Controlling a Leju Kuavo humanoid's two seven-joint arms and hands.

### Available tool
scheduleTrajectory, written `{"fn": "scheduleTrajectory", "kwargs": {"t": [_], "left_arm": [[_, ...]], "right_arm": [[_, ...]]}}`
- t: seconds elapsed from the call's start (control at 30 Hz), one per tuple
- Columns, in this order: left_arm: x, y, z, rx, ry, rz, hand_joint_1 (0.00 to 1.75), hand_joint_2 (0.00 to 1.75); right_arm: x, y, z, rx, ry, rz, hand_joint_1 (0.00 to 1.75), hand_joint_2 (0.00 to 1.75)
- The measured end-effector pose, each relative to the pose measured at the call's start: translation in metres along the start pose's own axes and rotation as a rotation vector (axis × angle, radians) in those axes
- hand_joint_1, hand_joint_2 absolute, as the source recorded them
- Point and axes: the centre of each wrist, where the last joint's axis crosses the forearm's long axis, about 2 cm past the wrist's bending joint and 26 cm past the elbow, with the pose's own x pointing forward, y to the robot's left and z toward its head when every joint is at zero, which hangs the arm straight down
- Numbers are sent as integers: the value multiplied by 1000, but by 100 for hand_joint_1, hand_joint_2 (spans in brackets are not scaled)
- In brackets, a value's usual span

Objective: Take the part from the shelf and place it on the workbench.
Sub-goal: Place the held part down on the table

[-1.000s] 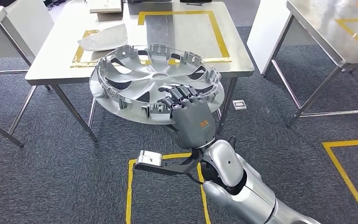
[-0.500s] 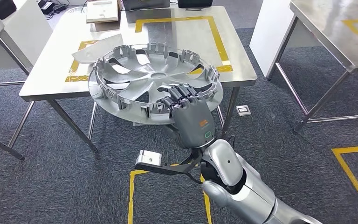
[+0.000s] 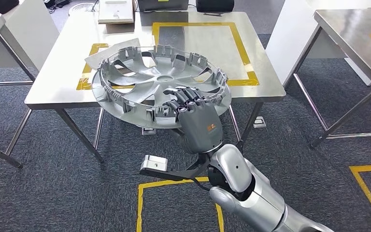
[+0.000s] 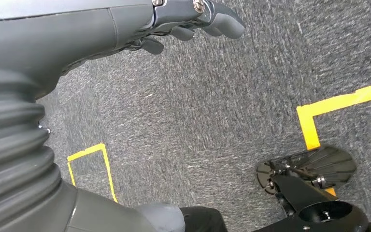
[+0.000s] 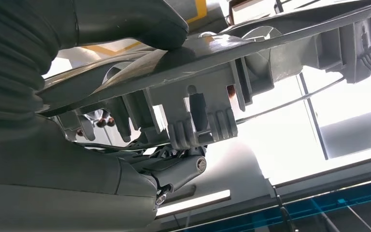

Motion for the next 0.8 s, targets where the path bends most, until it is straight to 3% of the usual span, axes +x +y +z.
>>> {"fn": "scheduleTrajectory", "kwargs": {"t": [0.8], "left_arm": [[-1, 2, 0, 7, -2, -12, 0, 175]], "right_arm": [[-9, -2, -12, 4, 14, -22, 175, 175]]}}
